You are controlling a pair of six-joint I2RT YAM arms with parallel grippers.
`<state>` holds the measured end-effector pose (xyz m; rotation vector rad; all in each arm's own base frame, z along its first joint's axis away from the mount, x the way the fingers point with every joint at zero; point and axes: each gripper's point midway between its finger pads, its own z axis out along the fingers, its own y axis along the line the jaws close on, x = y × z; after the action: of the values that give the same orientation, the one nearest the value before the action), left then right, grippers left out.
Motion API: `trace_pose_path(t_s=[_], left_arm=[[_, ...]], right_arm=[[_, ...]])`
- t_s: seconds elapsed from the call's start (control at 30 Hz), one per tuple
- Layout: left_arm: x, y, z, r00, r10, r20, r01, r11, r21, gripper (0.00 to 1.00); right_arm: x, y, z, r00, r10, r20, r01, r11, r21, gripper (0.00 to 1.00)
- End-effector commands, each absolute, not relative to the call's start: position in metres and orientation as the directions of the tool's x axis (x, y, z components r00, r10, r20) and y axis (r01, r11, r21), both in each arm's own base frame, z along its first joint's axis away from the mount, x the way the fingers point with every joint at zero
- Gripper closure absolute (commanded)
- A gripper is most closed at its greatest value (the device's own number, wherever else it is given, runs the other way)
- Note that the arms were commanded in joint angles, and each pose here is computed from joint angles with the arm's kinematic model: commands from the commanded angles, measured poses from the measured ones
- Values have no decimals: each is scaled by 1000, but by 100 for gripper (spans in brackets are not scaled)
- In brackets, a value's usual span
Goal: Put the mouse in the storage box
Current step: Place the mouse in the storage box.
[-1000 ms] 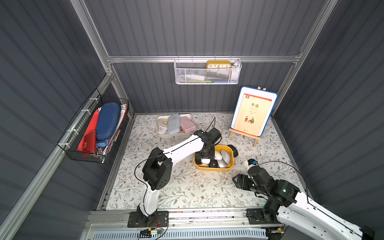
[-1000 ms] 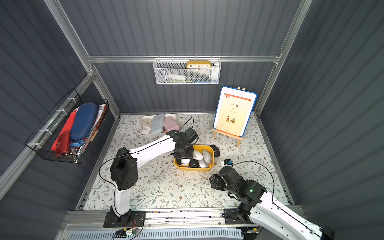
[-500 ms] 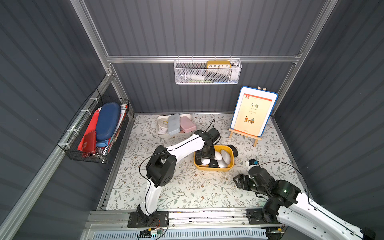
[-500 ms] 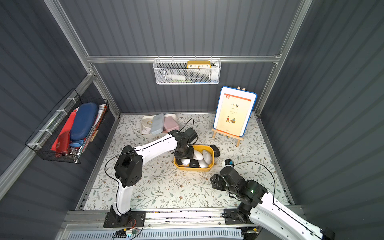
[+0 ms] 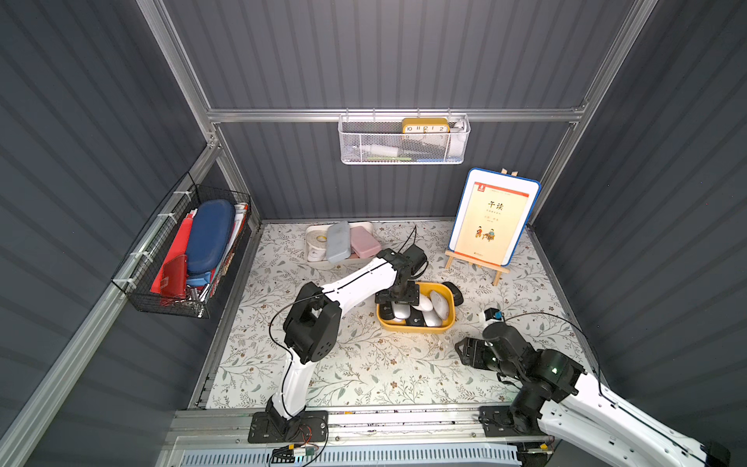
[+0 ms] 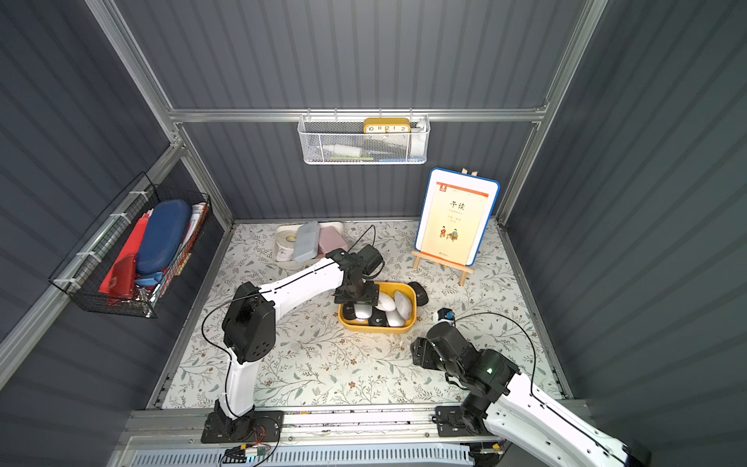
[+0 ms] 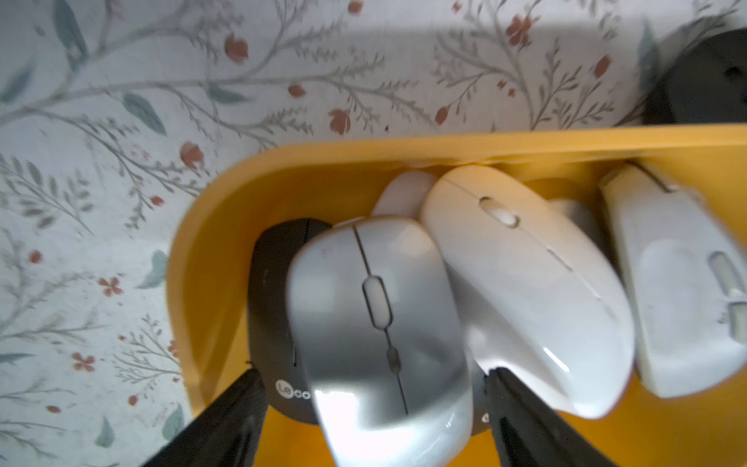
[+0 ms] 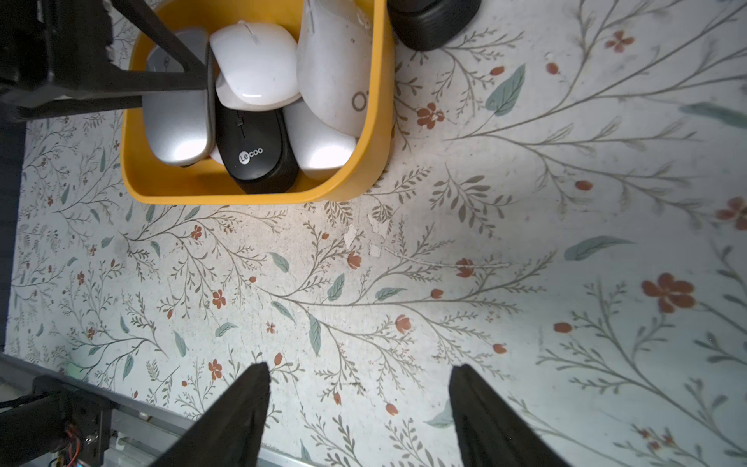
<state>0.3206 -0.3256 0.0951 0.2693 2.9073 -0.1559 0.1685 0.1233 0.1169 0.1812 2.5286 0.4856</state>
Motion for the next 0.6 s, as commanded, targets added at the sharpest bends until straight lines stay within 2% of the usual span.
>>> trace_pose_path(t_s=[0.0, 0.1, 0.33, 0.57], left_arm=[[330, -319, 156, -930, 152, -335, 196, 975, -103, 7], [330, -313, 175, -919, 137, -371, 188, 977, -104, 4], [333, -292, 204, -890, 75, -449, 158, 976, -150, 2], [345, -275, 198, -887, 38, -460, 132, 976, -173, 1]], right_arm=[[193, 113, 143, -791, 211, -574, 47, 957, 287, 25], [216, 100, 154, -781, 230, -580, 123, 968, 219, 25], [293, 69, 161, -802, 345, -488, 259, 937, 235, 26], [350, 67, 108, -890, 313, -332, 270, 948, 170, 28]])
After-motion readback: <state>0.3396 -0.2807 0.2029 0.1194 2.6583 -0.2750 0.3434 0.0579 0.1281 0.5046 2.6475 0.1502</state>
